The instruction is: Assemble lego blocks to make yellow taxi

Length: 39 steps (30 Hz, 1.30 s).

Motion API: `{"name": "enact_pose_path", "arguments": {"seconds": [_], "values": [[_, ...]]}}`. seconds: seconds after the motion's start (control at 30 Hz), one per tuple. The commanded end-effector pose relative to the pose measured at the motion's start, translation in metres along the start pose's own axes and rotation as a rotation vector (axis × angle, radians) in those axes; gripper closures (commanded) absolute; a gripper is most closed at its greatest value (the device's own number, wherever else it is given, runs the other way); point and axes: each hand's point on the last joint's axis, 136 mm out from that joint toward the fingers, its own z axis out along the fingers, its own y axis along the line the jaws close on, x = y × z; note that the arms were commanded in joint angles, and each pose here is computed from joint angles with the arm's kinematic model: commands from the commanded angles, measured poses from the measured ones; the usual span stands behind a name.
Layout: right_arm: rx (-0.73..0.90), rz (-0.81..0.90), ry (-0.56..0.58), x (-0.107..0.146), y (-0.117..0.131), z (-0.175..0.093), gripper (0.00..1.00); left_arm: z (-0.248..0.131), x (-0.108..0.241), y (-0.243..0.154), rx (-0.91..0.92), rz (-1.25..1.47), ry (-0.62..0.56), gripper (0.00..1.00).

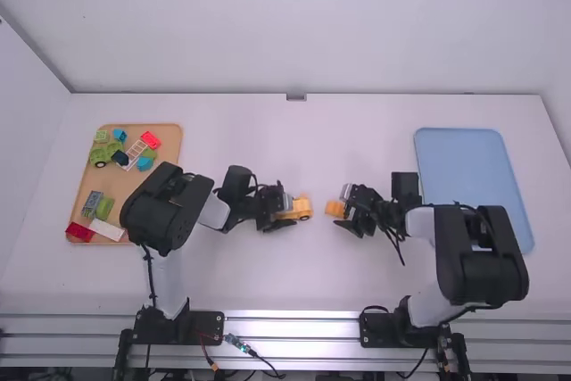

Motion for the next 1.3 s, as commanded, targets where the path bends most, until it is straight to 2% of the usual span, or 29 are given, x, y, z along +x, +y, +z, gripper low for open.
{"name": "enact_pose_path", "arguments": {"seconds": [0.0, 0.17, 0.2, 0.3, 0.37, 0.57, 0.77, 0.83, 0.97, 1.17, 1.27], "values": [[-0.002, 0.043, -0.005, 0.003, -0.004, 0.004, 0.22, -0.001, 0.007, -0.010, 0.023, 0.018, 0.006, 0.35], [-0.006, 0.043, -0.002, 0.010, -0.004, 0.010, 0.21, -0.001, 0.009, -0.013, 0.029, 0.043, 0.008, 0.40], [-0.009, 0.048, 0.000, 0.011, -0.005, 0.010, 0.23, -0.001, 0.009, -0.014, 0.033, 0.058, 0.008, 0.43], [-0.013, 0.052, 0.001, 0.010, -0.010, 0.012, 0.25, -0.001, 0.010, -0.016, 0.036, 0.065, 0.009, 0.46], [-0.019, 0.054, -0.005, 0.010, -0.012, 0.015, 0.30, -0.002, 0.011, -0.017, 0.038, 0.061, 0.012, 0.50], [-0.046, 0.072, -0.015, 0.013, -0.015, 0.021, 0.32, -0.002, 0.015, -0.024, 0.067, 0.076, 0.025, 0.53], [-0.122, 0.037, 0.005, 0.014, -0.005, 0.020, 0.46, -0.002, 0.018, -0.022, 0.088, 0.039, 0.046, 0.56], [-0.132, 0.046, 0.010, 0.013, -0.006, 0.019, 0.53, -0.003, 0.015, -0.021, 0.105, 0.050, 0.030, 0.57], [-0.137, 0.047, 0.011, 0.012, -0.006, 0.019, 0.59, -0.005, 0.009, -0.021, 0.121, 0.068, -0.008, 0.57], [-0.136, 0.047, 0.012, 0.012, -0.006, 0.019, 0.72, -0.004, 0.010, -0.023, 0.124, 0.100, -0.005, 0.55], [-0.137, 0.049, 0.013, 0.013, -0.005, 0.019, 0.74, -0.005, 0.011, -0.024, 0.125, 0.131, -0.006, 0.60]]}}
